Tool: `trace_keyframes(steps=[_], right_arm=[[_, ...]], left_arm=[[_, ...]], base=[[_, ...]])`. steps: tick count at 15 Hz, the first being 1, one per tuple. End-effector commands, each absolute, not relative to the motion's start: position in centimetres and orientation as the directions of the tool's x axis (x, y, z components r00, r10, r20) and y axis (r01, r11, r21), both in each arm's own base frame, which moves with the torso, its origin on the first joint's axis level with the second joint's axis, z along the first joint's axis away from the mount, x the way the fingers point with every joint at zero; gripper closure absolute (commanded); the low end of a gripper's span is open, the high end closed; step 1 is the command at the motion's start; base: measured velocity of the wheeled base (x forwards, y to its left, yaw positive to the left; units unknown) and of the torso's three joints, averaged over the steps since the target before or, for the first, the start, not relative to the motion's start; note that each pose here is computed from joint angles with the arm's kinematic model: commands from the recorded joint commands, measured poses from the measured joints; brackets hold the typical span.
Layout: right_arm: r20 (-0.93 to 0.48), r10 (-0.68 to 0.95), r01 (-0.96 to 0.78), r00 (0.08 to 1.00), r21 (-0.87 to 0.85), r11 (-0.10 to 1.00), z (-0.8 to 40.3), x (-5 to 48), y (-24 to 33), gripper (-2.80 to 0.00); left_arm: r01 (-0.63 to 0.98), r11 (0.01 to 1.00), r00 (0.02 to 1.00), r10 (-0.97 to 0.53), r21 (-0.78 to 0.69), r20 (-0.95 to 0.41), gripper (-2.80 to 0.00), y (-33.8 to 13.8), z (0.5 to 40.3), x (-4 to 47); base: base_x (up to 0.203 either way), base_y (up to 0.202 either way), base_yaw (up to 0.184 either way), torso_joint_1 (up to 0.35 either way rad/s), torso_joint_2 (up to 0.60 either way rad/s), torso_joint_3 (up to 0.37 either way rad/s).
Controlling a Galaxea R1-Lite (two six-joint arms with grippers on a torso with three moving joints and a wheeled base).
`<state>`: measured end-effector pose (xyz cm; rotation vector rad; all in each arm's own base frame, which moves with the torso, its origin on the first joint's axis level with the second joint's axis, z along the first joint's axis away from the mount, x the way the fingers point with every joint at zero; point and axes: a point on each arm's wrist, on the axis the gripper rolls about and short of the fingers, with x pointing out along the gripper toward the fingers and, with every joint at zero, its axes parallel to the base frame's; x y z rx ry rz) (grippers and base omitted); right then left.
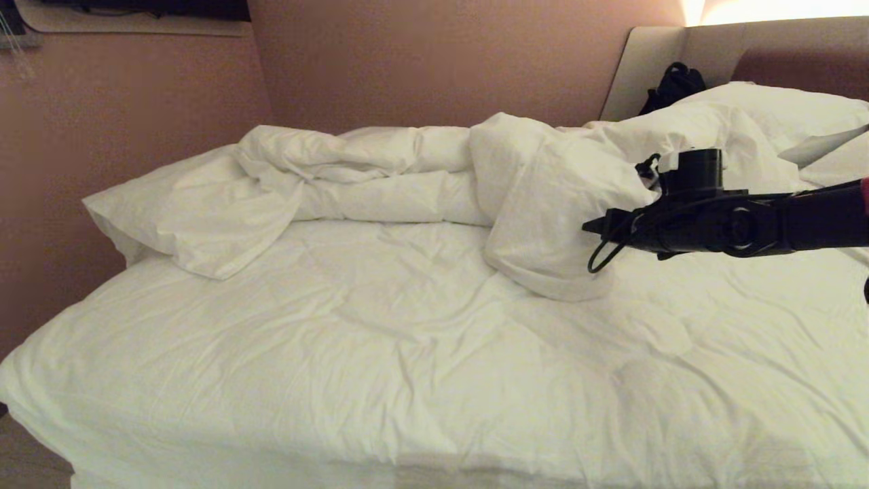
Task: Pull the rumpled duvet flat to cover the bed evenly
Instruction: Hold the folded corner of the quilt
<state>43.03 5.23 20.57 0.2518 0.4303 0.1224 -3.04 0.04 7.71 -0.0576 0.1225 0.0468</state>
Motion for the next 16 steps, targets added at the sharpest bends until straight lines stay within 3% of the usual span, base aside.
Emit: trace_keyframes(steps=[1,8,16], right_arm=[[-0.391,0.166,-0.054,0.905,0.282,0.958,21.0,42.6,5.0,-2.80],[-0.392,0.125,-0.004,0.911,0.296,0.955,20.4,43.4,2.1,-2.80],[-0.334,0.258,-0.103,0.907,0.416,0.903,16.6,46.7,2.1,-2.80]], left_arm=[[-0.052,0.997,0.991,0.044,-0.055,-0.124,0.00,0.0,7.7,-3.0],[-0.052,0.997,0.991,0.044,-0.055,-0.124,0.00,0.0,7.7,-3.0],[-0.051,0.997,0.991,0.044,-0.055,-0.124,0.00,0.0,7.7,-3.0]], base=[[0.000,0.000,0.000,0.000,0.00,0.000],[0.000,0.000,0.000,0.000,0.00,0.000],[0.000,0.000,0.000,0.000,0.00,0.000]])
